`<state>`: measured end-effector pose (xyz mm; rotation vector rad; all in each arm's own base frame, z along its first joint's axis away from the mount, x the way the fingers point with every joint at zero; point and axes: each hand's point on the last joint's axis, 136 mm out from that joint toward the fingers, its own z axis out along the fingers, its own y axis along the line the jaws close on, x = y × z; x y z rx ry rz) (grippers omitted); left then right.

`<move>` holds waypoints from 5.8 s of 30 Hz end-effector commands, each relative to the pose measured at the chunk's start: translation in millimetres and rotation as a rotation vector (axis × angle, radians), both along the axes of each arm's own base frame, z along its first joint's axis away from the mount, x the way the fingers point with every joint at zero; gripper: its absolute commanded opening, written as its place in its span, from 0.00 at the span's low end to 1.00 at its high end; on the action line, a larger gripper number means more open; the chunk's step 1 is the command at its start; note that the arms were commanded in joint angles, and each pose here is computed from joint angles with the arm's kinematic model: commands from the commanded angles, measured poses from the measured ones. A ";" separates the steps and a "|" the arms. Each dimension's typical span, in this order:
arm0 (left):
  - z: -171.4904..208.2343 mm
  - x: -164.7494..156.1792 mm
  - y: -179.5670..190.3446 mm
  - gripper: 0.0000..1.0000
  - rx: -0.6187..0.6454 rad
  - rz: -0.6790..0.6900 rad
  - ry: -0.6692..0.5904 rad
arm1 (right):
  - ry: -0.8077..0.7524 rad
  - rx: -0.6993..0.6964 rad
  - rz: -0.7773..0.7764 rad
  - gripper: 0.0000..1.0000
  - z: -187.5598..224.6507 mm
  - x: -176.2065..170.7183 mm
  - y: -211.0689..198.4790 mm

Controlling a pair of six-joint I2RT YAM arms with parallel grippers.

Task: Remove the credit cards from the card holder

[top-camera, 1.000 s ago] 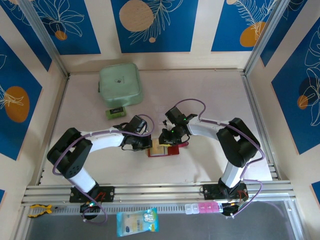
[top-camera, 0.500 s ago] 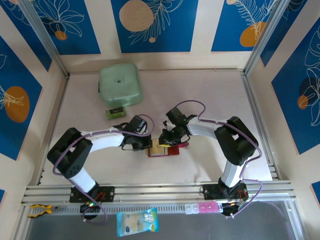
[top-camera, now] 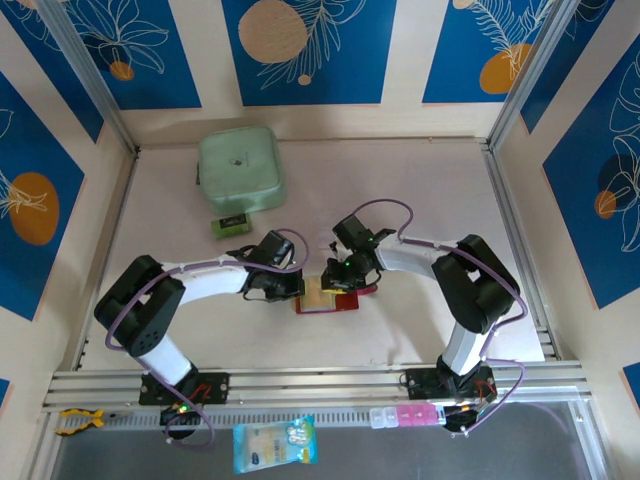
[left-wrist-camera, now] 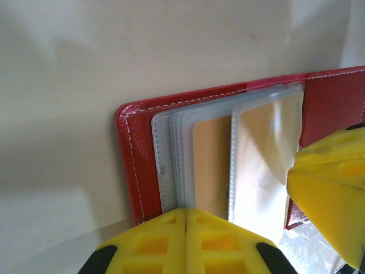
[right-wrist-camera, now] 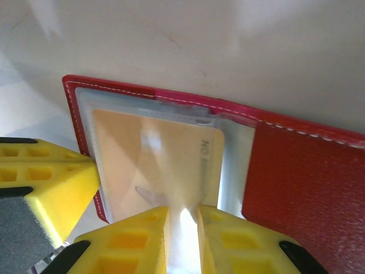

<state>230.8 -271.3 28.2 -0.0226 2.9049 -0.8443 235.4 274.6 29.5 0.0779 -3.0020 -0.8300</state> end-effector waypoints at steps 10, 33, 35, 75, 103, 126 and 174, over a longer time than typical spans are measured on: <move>16.1 2.1 -3.0 0.02 0.007 -0.017 -0.029 | -0.046 0.002 -0.001 0.21 19.1 0.8 -7.3; -6.2 -7.2 -1.6 0.00 0.057 -0.046 0.011 | 0.047 0.097 0.016 0.23 5.7 -7.9 8.0; -6.3 -7.4 -1.6 0.00 0.058 -0.046 0.013 | 0.055 0.105 0.017 0.23 3.9 -8.2 9.8; -8.3 -9.0 0.7 0.00 0.068 -0.042 0.019 | 0.004 -0.012 0.011 0.21 -0.6 -1.5 -7.4; 13.1 -2.4 -27.9 0.00 -0.001 -0.102 -0.007 | 0.000 0.208 0.007 0.20 19.5 -5.6 -7.9; -9.1 -9.5 -15.8 0.00 0.067 -0.089 0.033 | 0.099 0.269 -0.031 0.16 -4.6 -8.4 -7.7; 10.3 -4.5 -13.7 0.10 0.056 -0.075 -0.020 | 0.083 0.303 -0.018 0.14 6.7 -4.4 -13.0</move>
